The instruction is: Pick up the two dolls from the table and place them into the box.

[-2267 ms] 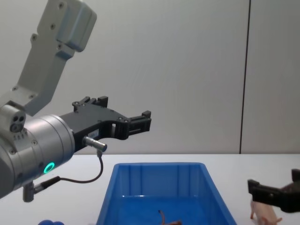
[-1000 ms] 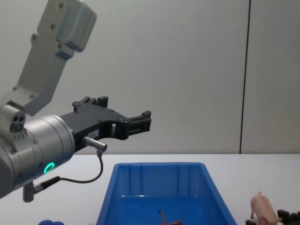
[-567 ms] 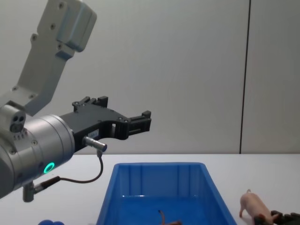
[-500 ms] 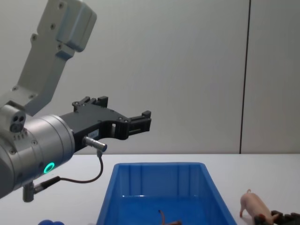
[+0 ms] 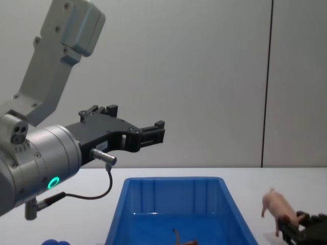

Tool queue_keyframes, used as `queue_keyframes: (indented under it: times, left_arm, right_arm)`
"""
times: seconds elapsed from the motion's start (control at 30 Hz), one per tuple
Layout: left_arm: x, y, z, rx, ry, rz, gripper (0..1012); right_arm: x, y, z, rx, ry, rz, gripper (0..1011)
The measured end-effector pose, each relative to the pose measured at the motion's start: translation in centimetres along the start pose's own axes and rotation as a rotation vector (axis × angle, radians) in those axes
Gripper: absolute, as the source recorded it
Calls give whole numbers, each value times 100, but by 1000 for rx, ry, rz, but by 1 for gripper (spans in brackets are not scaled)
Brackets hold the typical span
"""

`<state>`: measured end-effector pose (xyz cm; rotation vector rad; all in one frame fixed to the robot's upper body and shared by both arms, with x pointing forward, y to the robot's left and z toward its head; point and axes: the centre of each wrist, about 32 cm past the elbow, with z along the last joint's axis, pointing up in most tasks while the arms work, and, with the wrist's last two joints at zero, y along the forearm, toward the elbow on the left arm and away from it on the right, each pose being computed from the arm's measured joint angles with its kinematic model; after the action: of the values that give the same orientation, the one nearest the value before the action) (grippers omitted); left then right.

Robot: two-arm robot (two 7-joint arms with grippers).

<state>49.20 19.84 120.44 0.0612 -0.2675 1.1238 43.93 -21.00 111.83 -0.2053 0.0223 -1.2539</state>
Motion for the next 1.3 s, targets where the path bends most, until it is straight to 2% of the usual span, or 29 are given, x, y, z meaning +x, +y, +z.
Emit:
queue_keyframes:
  times: [0.2, 0.43, 0.7, 0.77, 0.93, 0.97, 1.17, 1.2, 1.3]
  left_arm:
    - [0, 0, 0, 0, 0, 0, 1001]
    - [0, 0, 0, 0, 0, 0, 1001]
    - [0, 0, 0, 0, 0, 0, 1001]
    - [0, 0, 0, 0, 0, 0, 1001]
    - [0, 0, 0, 0, 0, 0, 1001]
    - [0, 0, 0, 0, 0, 0, 1001]
    - [0, 0, 0, 0, 0, 0, 1001]
    - [0, 0, 0, 0, 0, 0, 1001]
    - [0, 0, 0, 0, 0, 0, 1001]
  right_arm:
    - [-5, 1, 102, 55, -4, 28, 315]
    - [-23, 61, 231, 116, 1, 93, 315]
    - [-86, 223, 387, 179, 13, 198, 313]
    - [-108, 281, 414, 187, 17, 228, 338]
    - [-140, 417, 478, 201, 25, 282, 461]
    - [-148, 455, 498, 204, 27, 293, 534]
    - [-167, 573, 552, 204, 35, 313, 712]
    - [-168, 586, 558, 204, 36, 313, 712]
    - [-168, 616, 574, 203, 38, 305, 843]
